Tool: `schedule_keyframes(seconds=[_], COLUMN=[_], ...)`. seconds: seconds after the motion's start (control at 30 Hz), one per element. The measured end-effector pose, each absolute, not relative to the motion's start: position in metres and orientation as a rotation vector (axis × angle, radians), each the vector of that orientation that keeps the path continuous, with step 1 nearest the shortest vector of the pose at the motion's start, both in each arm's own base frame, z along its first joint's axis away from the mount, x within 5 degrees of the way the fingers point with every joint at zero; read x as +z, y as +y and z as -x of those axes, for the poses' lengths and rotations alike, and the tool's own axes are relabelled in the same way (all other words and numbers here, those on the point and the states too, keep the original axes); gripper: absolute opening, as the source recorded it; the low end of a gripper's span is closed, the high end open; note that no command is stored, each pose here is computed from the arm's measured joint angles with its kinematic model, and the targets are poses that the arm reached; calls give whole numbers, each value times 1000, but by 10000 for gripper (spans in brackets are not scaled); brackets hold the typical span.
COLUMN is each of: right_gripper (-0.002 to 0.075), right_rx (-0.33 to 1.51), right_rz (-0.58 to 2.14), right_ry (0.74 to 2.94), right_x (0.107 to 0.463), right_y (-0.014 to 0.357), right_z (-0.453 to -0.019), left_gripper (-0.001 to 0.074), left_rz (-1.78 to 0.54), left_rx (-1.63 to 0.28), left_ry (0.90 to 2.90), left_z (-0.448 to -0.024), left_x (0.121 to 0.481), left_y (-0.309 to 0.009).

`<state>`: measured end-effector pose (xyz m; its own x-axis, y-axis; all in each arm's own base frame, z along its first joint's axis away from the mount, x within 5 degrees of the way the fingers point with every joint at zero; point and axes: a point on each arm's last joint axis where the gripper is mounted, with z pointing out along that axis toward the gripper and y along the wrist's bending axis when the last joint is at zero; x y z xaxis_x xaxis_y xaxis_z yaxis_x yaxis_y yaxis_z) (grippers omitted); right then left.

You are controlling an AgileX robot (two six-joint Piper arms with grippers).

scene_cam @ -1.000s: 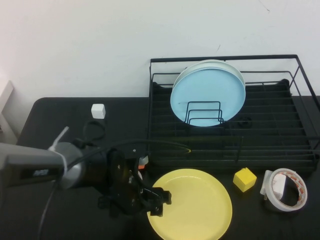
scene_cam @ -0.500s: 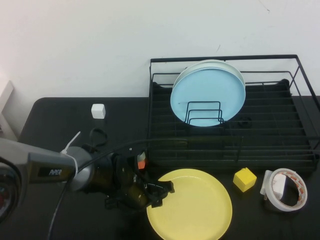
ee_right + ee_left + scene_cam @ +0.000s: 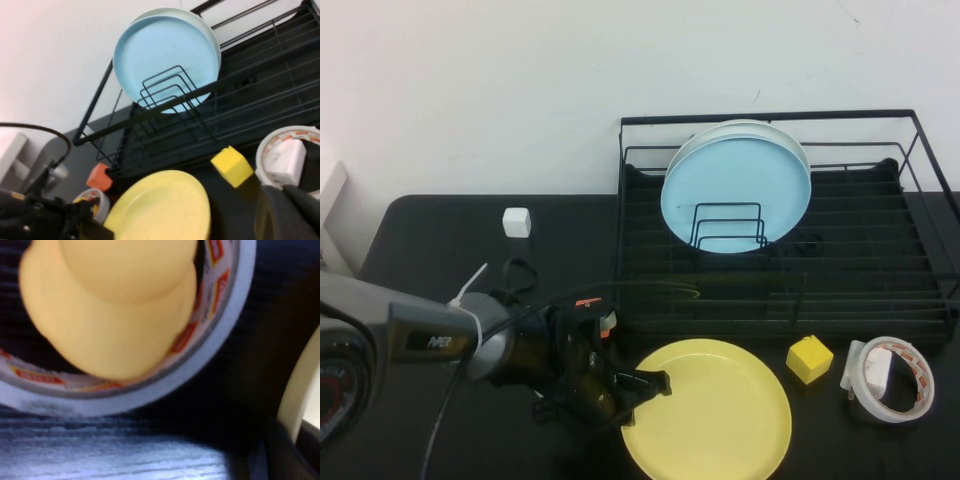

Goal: Place plate on rack
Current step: Pick up the plate from the table, then hand over the plate

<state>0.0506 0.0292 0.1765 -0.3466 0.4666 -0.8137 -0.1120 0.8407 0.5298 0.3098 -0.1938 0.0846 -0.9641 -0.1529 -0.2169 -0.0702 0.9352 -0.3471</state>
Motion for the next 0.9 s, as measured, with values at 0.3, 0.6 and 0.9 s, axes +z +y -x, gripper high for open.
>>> schedule_keyframes(seconds=[0.3,0.6,0.9], right_gripper=[-2,7,363], right_rx=[694,772,783], right_rz=[-306,-311,-160], right_ry=[1816,1827,1858], right_x=[179,179,219], right_y=[32,37,44], right_z=[-50,-49,-45], left_gripper=[5,6,6], left_rz=[-76,-181,-281], left_rx=[-622,-737,-881], left_ry=[2883,2660,2354], left_z=[-287,-258,-233], left_x=[102,150,211], left_y=[-194,-179,-169])
